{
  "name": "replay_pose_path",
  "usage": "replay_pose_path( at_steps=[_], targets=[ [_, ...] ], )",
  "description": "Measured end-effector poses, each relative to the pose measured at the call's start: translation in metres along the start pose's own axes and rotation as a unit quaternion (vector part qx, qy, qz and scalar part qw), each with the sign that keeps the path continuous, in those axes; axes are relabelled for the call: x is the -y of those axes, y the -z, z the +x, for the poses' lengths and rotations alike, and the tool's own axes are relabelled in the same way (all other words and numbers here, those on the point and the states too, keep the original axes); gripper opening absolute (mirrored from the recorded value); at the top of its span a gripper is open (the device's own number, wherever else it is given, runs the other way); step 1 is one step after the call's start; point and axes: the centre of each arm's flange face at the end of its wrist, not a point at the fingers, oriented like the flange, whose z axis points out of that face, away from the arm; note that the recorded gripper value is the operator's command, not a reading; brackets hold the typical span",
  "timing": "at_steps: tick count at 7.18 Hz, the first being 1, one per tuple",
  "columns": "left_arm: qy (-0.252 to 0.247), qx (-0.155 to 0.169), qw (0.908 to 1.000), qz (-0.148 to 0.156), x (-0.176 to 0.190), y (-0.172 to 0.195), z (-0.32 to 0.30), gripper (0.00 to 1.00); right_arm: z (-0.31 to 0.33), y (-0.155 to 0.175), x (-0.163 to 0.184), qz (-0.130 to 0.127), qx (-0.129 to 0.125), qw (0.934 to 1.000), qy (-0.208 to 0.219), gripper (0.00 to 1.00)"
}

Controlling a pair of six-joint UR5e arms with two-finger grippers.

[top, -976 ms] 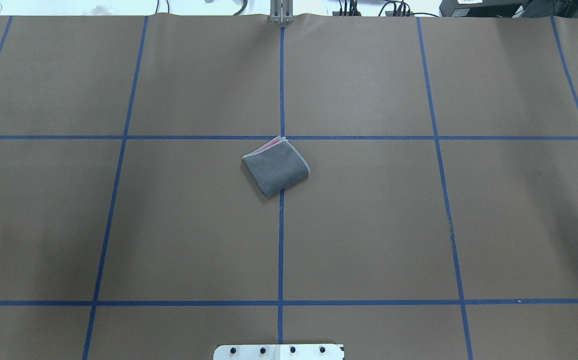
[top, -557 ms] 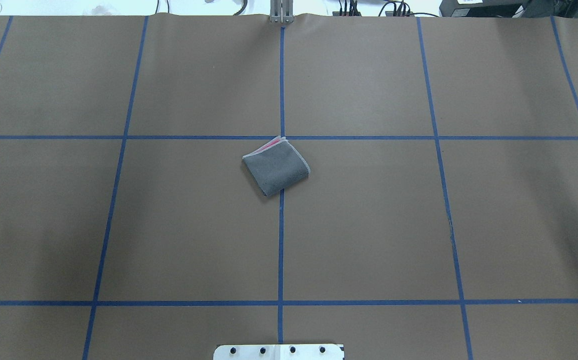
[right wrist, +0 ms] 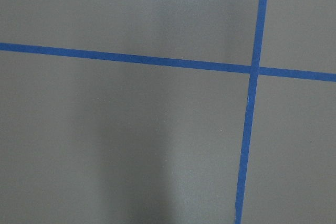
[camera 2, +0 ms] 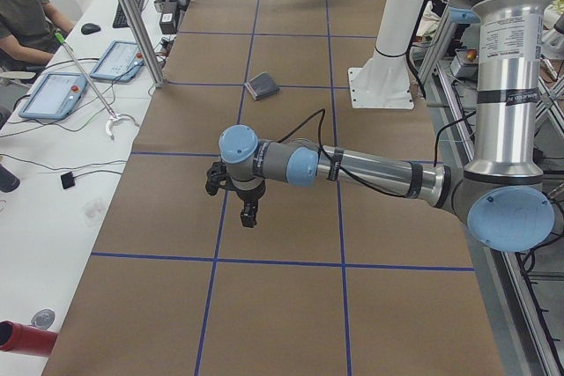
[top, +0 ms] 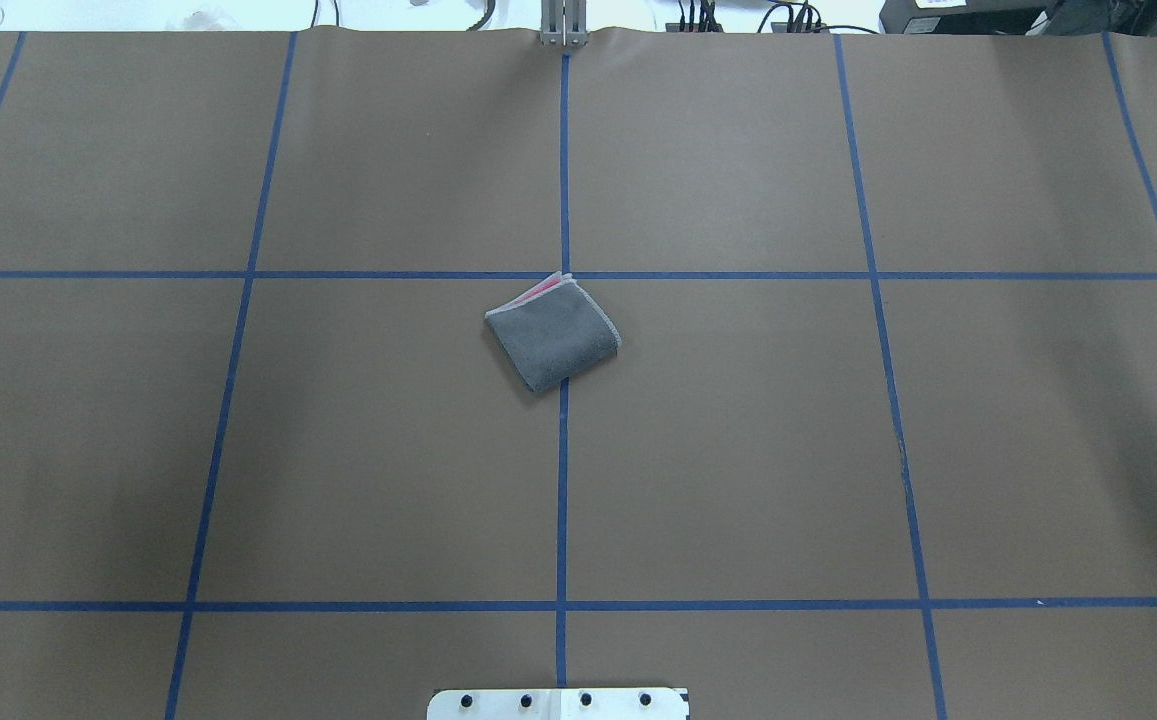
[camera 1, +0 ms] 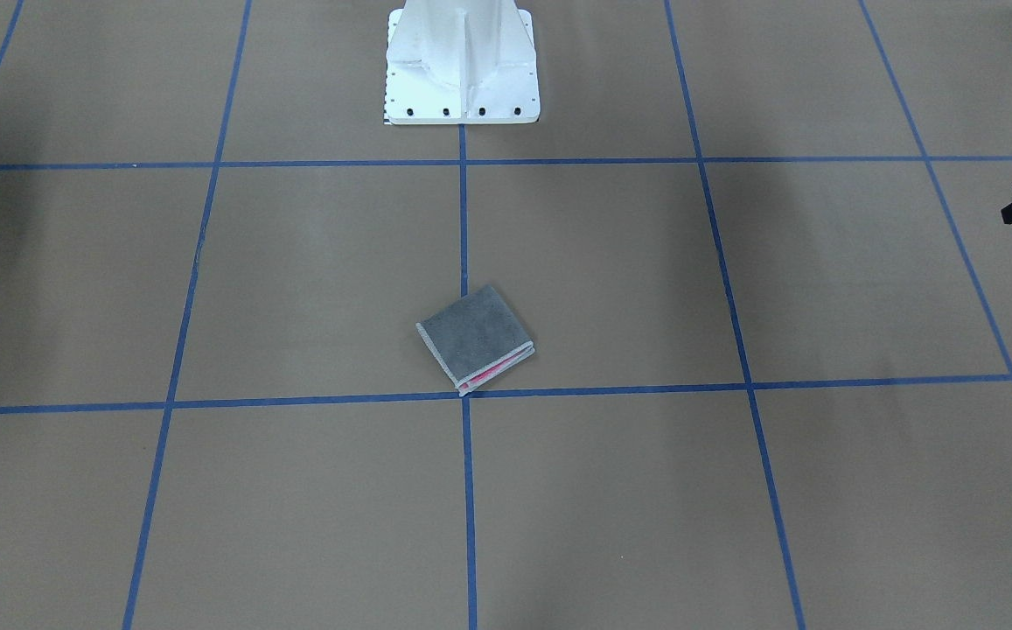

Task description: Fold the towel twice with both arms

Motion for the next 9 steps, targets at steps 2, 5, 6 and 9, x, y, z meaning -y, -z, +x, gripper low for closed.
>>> replay_pose_path(
  at_steps=[2, 5, 6, 9],
  targets=[
    [0.004, -0.002, 1.0, -0.002, -0.001, -0.001, -0.002, 1.0, 0.003, -0.002, -0.002, -0.002, -0.004, 1.0, -0.002, 1.0],
    [0.01, 0.0, 0.9999, -0.006, -0.003, -0.005, -0.009, 1.0, 0.008, 0.0, -0.004, 0.0, -0.006, 1.0, -0.008, 1.0],
    [0.015, 0.001, 0.9998, -0.008, -0.003, -0.007, -0.014, 1.0, 0.012, -0.002, -0.007, -0.002, -0.006, 0.9999, -0.012, 1.0],
    [0.044, 0.003, 0.999, -0.004, -0.007, -0.005, -0.041, 1.0, 0.025, -0.001, -0.017, -0.002, -0.008, 0.9997, -0.025, 1.0]
  ],
)
